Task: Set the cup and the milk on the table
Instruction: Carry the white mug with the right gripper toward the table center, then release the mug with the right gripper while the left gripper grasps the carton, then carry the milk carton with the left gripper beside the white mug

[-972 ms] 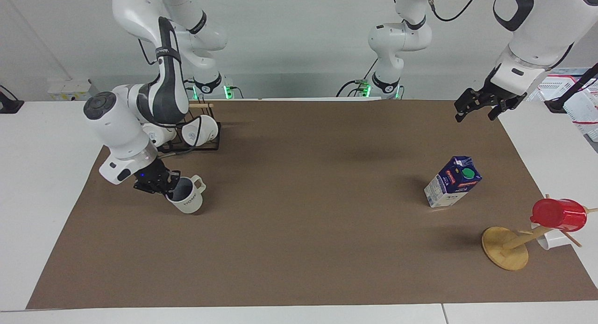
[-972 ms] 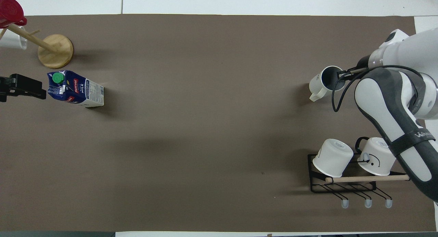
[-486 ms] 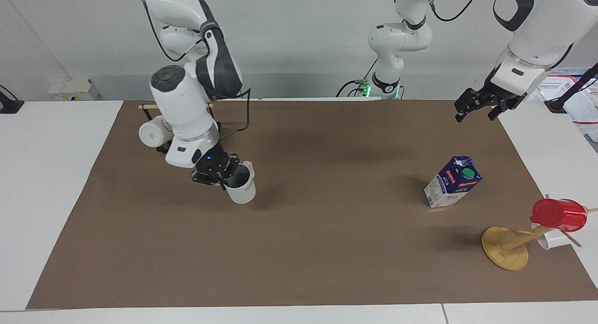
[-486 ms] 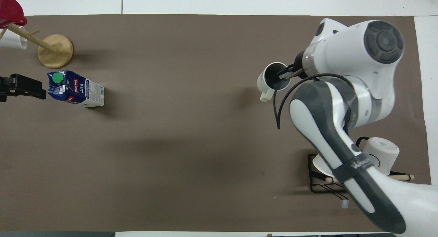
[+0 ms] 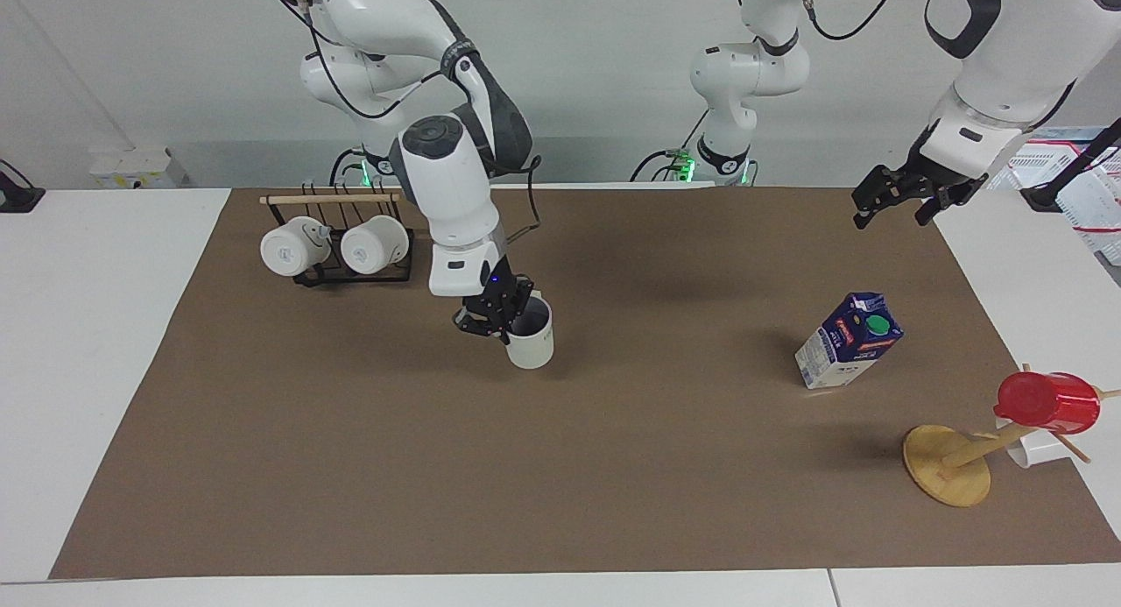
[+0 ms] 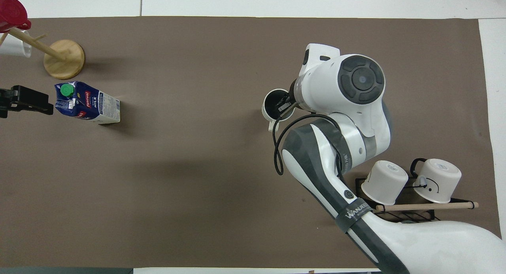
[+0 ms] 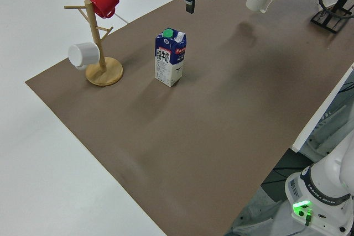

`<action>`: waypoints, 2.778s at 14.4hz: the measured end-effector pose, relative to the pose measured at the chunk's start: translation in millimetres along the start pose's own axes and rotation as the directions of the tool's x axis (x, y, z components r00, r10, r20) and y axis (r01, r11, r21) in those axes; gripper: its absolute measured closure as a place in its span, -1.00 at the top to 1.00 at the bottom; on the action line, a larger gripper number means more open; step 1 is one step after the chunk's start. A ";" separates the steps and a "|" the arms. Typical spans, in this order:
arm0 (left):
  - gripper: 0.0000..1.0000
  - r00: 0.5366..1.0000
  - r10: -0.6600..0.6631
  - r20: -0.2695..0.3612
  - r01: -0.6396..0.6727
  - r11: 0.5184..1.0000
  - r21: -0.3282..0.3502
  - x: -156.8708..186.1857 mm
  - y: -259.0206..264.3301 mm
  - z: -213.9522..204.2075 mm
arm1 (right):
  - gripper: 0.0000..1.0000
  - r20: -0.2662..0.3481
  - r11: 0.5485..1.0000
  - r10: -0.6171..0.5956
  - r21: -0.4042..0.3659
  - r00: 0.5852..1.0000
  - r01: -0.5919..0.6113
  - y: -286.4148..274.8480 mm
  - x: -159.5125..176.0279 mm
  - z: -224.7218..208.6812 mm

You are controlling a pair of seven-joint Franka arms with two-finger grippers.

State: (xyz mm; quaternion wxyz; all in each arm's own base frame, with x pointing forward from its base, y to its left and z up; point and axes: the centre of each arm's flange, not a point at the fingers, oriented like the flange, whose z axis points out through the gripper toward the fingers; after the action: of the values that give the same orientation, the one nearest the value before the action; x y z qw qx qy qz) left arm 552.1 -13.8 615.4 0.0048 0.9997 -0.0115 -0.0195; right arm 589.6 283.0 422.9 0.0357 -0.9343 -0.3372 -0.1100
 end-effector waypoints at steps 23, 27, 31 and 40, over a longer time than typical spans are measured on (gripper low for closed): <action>1.00 0.994 -0.015 -0.112 0.016 1.000 0.003 55.6 -10.8 128.1 | 0.33 -0.017 0.998 -0.040 -0.051 0.999 0.039 17.8 -9.8 16.1; 1.00 0.993 -0.031 -0.115 0.032 0.999 0.003 58.1 -20.7 159.9 | 1.00 -0.005 0.976 0.206 -0.069 0.978 -0.206 59.1 -32.0 -74.7; 0.87 0.992 -0.039 -0.119 0.039 0.999 0.003 57.2 -21.8 166.3 | 1.00 0.058 0.922 0.380 -0.097 0.923 -0.374 130.3 -79.4 -148.5; -0.09 0.989 -0.049 -0.140 0.049 0.999 -0.003 49.7 -11.6 139.6 | 1.00 0.200 0.744 0.668 -0.162 0.717 -0.648 191.8 -161.7 -274.9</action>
State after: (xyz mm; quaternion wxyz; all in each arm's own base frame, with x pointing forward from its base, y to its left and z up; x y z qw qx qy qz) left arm 596.6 -4.7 473.9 0.0051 0.9986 0.0132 0.0505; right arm 541.1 -3.9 654.7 -0.0072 -0.9997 0.0200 0.0126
